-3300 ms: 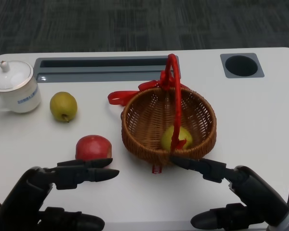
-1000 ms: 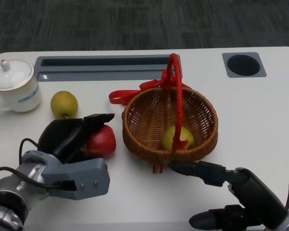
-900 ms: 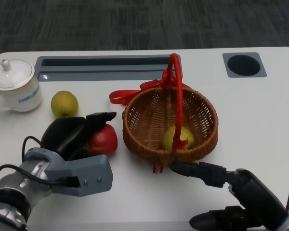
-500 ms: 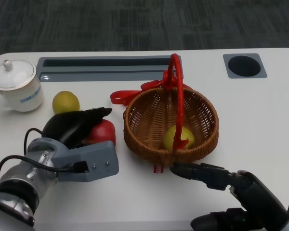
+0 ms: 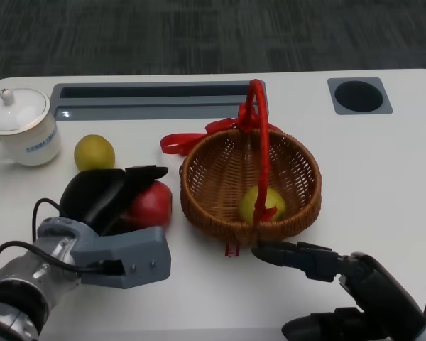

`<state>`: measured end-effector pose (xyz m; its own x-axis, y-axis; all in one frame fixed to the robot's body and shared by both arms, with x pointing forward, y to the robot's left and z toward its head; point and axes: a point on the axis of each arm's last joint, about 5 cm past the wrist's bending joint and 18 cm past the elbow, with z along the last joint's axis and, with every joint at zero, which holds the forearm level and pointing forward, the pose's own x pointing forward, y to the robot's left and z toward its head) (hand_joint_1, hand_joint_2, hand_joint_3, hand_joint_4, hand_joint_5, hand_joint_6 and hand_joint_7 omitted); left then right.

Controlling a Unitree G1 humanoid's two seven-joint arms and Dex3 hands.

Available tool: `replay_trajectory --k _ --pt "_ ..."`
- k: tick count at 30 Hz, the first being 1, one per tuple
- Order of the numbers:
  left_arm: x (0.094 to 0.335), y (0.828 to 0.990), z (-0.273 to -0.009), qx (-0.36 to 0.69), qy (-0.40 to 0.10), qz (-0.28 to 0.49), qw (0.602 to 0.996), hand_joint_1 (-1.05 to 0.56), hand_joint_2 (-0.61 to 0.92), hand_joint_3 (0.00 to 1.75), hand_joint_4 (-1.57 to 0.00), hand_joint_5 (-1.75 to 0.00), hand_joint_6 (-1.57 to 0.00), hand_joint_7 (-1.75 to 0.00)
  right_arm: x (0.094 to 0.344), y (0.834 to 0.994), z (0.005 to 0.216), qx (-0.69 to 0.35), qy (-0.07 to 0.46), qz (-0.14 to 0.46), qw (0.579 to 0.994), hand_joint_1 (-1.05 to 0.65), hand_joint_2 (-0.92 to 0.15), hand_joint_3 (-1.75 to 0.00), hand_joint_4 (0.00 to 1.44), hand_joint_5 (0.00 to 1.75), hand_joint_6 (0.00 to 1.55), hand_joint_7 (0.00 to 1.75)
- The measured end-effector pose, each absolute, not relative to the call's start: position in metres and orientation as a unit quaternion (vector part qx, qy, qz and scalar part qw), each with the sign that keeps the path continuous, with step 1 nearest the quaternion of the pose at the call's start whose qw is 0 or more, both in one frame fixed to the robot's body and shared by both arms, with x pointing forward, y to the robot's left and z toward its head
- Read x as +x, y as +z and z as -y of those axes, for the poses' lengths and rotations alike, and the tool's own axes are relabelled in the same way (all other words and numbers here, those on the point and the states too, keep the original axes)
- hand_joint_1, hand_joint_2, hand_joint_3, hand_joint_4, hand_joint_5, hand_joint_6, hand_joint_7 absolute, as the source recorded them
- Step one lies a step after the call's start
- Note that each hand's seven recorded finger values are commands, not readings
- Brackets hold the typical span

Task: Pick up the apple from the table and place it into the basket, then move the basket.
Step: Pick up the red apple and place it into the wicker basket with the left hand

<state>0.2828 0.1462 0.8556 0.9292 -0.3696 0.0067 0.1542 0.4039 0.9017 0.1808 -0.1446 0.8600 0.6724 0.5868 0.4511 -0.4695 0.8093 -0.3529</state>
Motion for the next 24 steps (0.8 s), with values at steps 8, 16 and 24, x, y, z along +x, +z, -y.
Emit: replay_trajectory --k 8,16,24 --pt "0.273 0.853 -0.156 0.505 -0.137 0.161 0.837 -0.13 0.77 0.0 -1.2 -0.03 -1.11 -0.02 0.181 0.86 0.145 -0.105 0.291 0.281 0.908 -0.6 -0.92 0.0 0.52 0.0 0.63 0.0" --pt "0.279 0.88 -0.164 0.476 -0.074 0.264 0.836 -0.17 0.78 0.01 -1.2 -0.01 -1.11 -0.01 0.182 0.86 0.145 -0.105 0.291 0.282 0.908 -0.6 -0.92 0.0 0.52 0.0 0.64 0.0" --pt "0.277 0.905 -0.167 0.443 -0.031 0.333 0.832 -0.19 0.77 0.0 -1.21 -0.01 -1.13 -0.01 0.183 0.861 0.145 -0.106 0.292 0.283 0.907 -0.6 -0.92 -0.01 0.52 0.0 0.64 0.0"
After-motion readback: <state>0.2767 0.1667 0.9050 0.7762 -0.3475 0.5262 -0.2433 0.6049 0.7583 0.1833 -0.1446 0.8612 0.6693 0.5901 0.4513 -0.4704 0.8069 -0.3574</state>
